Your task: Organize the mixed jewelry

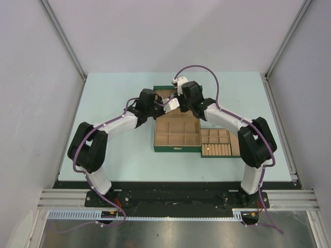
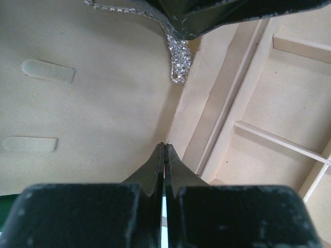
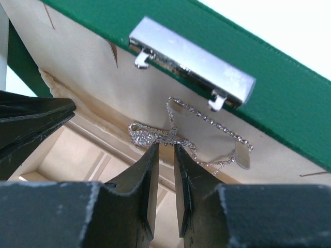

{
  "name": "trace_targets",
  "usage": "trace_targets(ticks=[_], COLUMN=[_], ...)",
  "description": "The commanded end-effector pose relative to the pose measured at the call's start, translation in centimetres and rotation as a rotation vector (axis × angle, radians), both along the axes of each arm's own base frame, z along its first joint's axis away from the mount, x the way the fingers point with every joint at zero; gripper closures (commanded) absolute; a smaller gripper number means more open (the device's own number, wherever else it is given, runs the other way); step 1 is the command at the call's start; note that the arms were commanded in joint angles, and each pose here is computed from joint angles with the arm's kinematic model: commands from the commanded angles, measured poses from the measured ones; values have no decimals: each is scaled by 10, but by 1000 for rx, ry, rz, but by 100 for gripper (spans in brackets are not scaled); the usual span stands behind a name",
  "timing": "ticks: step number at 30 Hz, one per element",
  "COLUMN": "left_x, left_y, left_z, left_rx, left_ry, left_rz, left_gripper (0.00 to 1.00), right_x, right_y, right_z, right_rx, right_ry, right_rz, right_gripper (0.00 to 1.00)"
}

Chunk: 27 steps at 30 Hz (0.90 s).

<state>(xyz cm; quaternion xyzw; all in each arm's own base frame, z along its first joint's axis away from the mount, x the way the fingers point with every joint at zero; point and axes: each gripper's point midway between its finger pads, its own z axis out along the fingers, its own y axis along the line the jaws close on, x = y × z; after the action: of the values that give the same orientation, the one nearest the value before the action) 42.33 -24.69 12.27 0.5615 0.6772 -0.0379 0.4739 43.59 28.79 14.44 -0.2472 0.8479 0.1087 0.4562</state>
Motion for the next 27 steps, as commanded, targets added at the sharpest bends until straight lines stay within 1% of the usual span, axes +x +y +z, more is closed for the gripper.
trace_targets(ticks=[1,10,18,27], left_x=[22,21,22,25], left_y=[4,4,5,2], left_z=[31,29,28,28], left_rx=[-59,-64,-67,-71], left_ry=[-57,-49,-47,-39], left_rz=[51,54,56,57], left_gripper=[100,100,100,100], right_x=[-14,-29,-41,-43], right_y=[-3,6,13,15], right_z=[-18,-26,3,39], right_rx=[-74,-80,-45,3], right_ry=[27,52,15,-53], right_rz=[26,70,102,106], right_gripper=[78,77,69,68])
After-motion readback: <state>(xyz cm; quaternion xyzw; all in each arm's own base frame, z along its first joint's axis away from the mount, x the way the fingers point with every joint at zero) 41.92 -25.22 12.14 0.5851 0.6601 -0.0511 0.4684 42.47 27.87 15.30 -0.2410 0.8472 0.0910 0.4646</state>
